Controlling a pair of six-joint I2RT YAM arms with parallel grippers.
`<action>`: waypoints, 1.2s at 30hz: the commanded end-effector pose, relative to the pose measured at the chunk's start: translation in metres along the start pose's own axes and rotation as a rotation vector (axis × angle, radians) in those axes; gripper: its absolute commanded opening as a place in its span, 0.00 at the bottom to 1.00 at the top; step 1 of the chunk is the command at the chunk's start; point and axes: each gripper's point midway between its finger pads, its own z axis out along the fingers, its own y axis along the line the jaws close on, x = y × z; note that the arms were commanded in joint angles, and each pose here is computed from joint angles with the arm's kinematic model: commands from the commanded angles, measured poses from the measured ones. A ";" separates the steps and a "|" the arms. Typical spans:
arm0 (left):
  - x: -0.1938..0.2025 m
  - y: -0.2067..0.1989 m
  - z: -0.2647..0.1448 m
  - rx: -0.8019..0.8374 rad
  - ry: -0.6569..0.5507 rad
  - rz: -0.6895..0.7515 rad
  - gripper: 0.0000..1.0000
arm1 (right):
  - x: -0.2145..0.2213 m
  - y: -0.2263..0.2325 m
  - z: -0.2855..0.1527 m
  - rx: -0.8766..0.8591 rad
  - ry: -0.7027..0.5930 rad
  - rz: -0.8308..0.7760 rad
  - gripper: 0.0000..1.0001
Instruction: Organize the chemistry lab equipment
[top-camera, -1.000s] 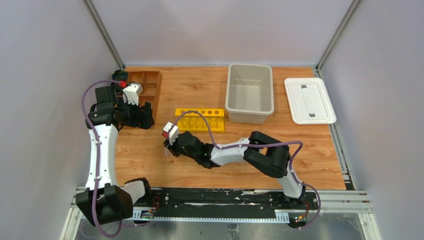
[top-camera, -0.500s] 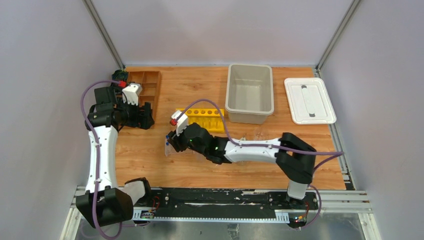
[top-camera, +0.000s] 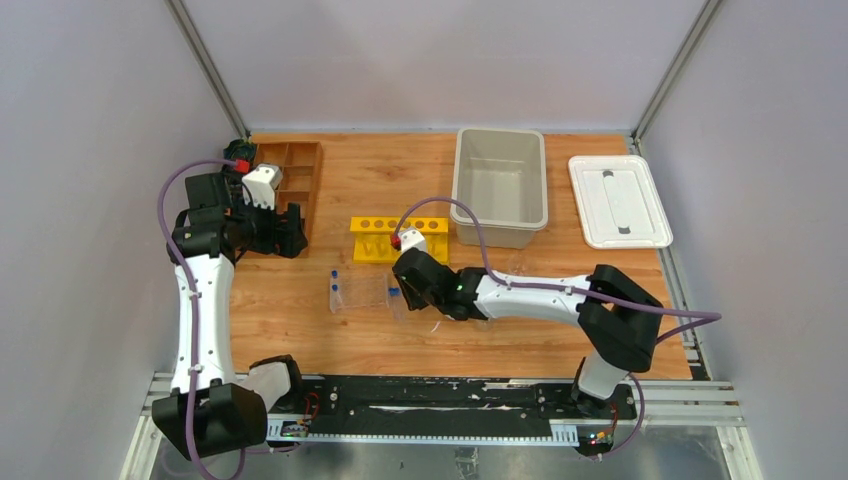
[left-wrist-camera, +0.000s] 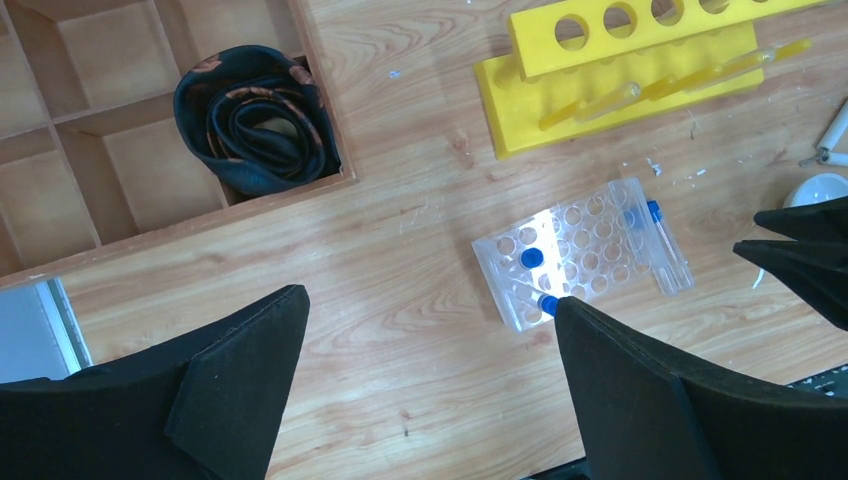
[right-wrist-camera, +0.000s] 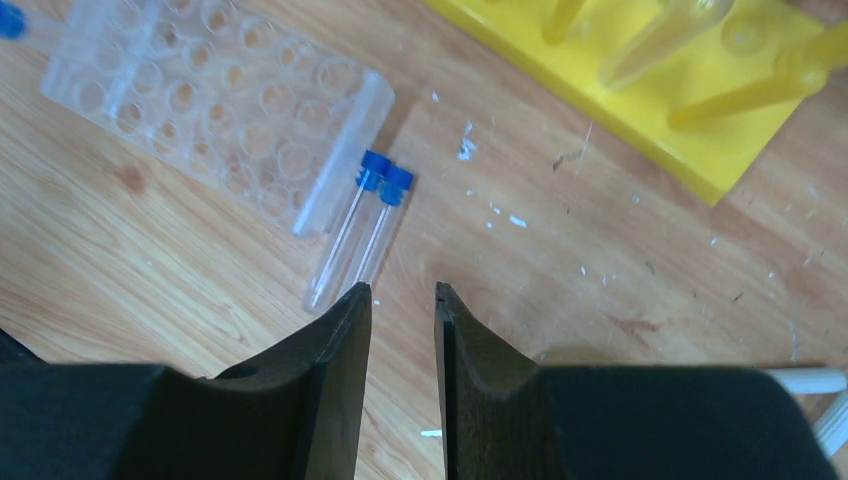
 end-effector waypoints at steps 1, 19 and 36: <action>-0.014 -0.003 -0.012 -0.004 -0.051 0.011 1.00 | 0.028 -0.009 0.007 0.045 0.101 0.025 0.33; -0.009 -0.003 -0.011 -0.003 -0.039 0.014 1.00 | 0.031 0.009 0.042 -0.011 0.175 0.066 0.32; -0.009 -0.013 -0.013 0.044 -0.052 0.027 1.00 | 0.051 -0.020 0.063 0.083 0.261 0.097 0.24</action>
